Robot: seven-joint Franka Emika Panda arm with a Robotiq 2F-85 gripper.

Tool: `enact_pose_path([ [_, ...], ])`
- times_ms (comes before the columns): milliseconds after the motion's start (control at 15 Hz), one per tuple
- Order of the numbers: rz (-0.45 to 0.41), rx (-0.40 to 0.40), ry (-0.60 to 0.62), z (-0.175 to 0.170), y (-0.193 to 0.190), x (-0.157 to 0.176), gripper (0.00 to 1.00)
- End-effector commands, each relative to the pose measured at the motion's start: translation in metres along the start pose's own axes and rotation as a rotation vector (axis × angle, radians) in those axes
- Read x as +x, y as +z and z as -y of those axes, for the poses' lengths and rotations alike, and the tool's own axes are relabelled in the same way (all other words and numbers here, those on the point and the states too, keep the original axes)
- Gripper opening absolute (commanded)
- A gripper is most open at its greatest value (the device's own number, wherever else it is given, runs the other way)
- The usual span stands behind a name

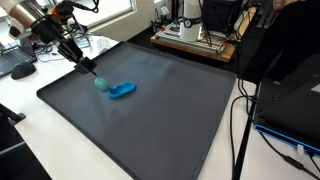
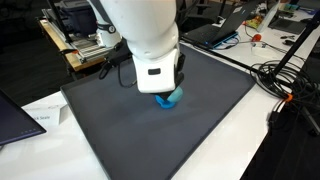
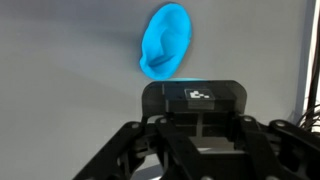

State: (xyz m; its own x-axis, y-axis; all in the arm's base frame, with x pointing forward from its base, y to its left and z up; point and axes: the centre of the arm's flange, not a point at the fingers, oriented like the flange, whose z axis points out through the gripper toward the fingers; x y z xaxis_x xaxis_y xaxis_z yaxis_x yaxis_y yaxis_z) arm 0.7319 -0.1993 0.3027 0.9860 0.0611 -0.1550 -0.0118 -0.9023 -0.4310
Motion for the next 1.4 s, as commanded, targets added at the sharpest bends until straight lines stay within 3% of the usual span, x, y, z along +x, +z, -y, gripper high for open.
enact_pose_path([
  [0,-0.02,0.108,-0.003,-0.006,0.008,-0.027,0.22],
  [733,-0.078,0.273,0.009,-0.043,0.023,-0.03,0.22],
  [1333,-0.114,0.312,0.016,-0.06,0.033,-0.024,0.22],
])
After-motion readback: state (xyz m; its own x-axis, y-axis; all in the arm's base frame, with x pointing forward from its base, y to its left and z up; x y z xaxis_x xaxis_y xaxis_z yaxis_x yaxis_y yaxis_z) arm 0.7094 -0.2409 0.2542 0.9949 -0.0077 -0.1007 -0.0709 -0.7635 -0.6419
